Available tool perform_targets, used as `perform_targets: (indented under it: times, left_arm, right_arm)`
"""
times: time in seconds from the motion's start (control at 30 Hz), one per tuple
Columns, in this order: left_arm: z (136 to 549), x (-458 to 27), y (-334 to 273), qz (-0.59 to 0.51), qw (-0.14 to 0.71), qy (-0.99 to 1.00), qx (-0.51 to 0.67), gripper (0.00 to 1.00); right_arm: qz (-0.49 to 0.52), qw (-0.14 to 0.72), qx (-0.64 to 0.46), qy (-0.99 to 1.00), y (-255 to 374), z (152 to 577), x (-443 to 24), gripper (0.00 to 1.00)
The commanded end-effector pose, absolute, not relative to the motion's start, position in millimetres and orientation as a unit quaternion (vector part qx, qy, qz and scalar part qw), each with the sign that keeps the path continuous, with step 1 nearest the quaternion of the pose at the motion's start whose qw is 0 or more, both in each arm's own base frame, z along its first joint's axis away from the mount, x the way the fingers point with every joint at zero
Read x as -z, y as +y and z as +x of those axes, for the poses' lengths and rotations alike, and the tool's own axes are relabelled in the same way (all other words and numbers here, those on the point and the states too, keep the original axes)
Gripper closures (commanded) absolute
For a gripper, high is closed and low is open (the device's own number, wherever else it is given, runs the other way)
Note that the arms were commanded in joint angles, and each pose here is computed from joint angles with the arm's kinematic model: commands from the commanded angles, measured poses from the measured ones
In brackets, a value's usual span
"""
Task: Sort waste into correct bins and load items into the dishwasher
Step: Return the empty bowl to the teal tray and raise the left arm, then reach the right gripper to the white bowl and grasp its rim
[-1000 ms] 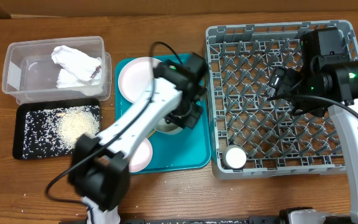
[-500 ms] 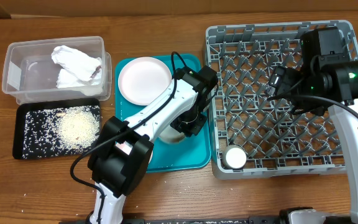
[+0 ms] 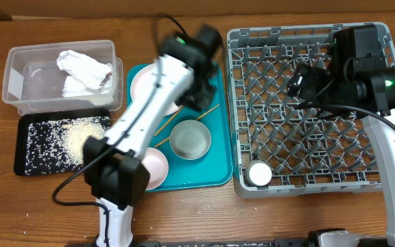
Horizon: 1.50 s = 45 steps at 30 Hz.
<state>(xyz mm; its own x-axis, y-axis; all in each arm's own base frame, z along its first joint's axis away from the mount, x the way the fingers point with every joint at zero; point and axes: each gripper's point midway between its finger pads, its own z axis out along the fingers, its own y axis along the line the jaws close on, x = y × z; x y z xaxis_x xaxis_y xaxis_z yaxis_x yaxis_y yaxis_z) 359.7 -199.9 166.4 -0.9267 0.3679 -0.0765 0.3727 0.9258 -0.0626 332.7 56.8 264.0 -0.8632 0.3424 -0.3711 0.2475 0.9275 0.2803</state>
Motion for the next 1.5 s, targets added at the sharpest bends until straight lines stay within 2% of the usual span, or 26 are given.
perform_targets:
  times: [0.0, 0.2, 0.43, 0.5, 0.57, 0.63, 0.77, 1.03, 1.27, 1.47]
  left_arm:
    - [391, -220, -170, 0.133, 0.114, 0.983, 0.052, 0.65]
    - [427, -255, -121, 0.065, 0.180, 0.980, 0.059, 0.50]
    - [449, -263, -81, 0.018, 0.212, 0.976, 0.054, 0.41]
    - [454, -265, -74, 0.010, 0.221, 0.974, 0.052, 0.36]
    - [459, -266, -68, 0.004, 0.230, 0.972, 0.049, 0.21]
    - [464, -268, -58, -0.006, 0.240, 0.970, 0.038, 0.14]
    - [471, -272, -47, -0.018, 0.254, 0.966, 0.033, 0.04]
    - [477, -274, -17, -0.048, 0.265, 0.963, 0.018, 0.00]
    - [480, -275, -6, -0.058, 0.270, 0.961, 0.016, 0.00]
    - [480, -275, -7, -0.058, 0.270, 0.961, 0.016, 0.00]
  right_arm:
    - [0.087, 0.234, -0.177, 0.952, 90, 336, -285, 0.08]
    - [0.009, 0.254, -0.206, 0.945, 147, 341, -291, 0.08]
    - [-0.090, 0.250, -0.234, 0.935, 239, 337, -275, 0.08]
    - [-0.106, 0.237, -0.228, 0.939, 261, 335, -259, 0.08]
    - [-0.112, 0.220, -0.223, 0.943, 276, 332, -243, 0.11]
    - [-0.113, 0.192, -0.213, 0.951, 290, 329, -221, 0.12]
    - [-0.105, 0.160, -0.183, 0.964, 299, 327, -186, 0.15]
    - [-0.061, 0.153, -0.099, 0.981, 284, 346, -140, 0.22]
    - [-0.131, 0.124, -0.075, 0.981, 293, 352, -92, 0.30]
    - [-0.161, 0.090, -0.051, 0.982, 293, 353, -46, 0.44]
